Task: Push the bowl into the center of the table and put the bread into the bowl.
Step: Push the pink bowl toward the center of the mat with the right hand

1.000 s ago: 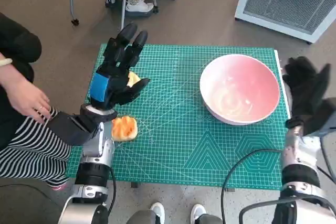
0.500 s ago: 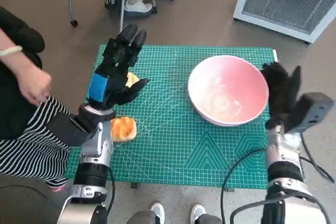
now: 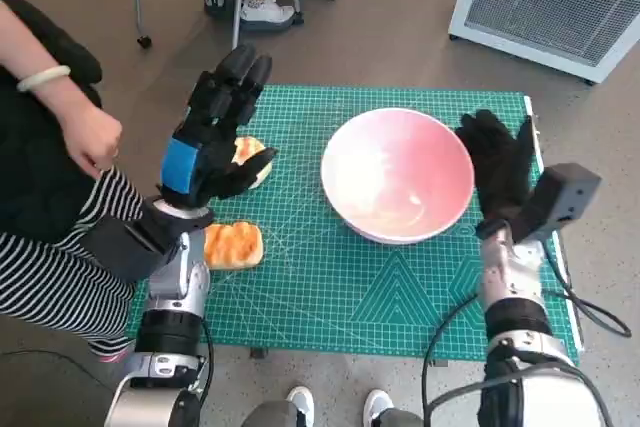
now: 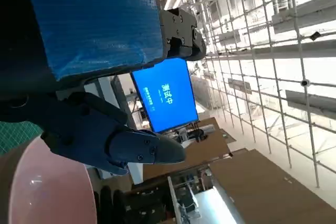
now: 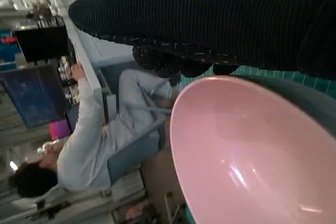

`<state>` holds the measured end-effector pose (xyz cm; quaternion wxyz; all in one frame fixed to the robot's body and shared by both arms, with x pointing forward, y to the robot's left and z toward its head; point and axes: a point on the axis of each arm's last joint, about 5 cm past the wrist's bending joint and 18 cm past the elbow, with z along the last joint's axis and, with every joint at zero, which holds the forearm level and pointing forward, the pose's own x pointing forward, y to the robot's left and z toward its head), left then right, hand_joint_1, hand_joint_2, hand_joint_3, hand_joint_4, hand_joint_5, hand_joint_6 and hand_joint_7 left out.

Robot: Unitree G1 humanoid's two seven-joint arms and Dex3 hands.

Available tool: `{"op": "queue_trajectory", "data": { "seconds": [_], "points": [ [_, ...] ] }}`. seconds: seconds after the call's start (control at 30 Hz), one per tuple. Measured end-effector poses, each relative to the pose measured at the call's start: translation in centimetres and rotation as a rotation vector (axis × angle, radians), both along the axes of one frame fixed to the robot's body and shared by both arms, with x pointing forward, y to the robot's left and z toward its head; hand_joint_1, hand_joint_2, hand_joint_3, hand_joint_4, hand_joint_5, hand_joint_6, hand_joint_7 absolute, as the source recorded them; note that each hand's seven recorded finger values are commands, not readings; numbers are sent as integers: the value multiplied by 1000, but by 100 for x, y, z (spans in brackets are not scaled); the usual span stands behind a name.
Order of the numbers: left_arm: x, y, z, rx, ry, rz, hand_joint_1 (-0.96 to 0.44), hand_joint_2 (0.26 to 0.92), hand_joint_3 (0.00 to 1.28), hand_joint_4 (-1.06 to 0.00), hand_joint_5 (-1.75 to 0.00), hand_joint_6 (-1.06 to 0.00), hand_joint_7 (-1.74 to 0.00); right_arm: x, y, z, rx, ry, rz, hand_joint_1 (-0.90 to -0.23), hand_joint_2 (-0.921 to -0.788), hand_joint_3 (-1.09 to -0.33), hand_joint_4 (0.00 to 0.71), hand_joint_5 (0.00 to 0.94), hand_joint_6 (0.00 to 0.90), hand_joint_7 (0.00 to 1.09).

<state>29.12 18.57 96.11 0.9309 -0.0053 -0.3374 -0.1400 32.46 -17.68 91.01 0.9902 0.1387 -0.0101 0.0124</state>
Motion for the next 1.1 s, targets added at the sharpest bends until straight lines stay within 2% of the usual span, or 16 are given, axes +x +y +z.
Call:
{"op": "queue_trajectory", "data": {
  "seconds": [0.57, 0.67, 0.97, 1.1],
  "points": [
    [-38, 1, -6, -8, 2, 9, -511, 921, 240, -238, -3, -169, -306, 66, 188, 70, 32, 2, 69, -550, -921, -862, 95, 0, 79, 181],
    [-49, 4, -11, -8, 2, 10, -511, 921, 240, -238, -3, -170, -303, 71, 180, 88, 25, -16, 70, -580, -921, -845, 81, 0, 84, 177],
    [-75, 20, -16, -7, 3, 14, -511, 921, 241, -237, -2, -174, -294, 90, 108, 181, -5, -106, 55, -614, -921, -820, 78, 3, 97, 176],
    [-76, 30, -12, -5, 3, 14, -517, 921, 242, -237, -1, -175, -289, 63, 66, 296, -59, -297, 51, -634, -921, -796, 97, 12, 115, 186]
  ]
}}
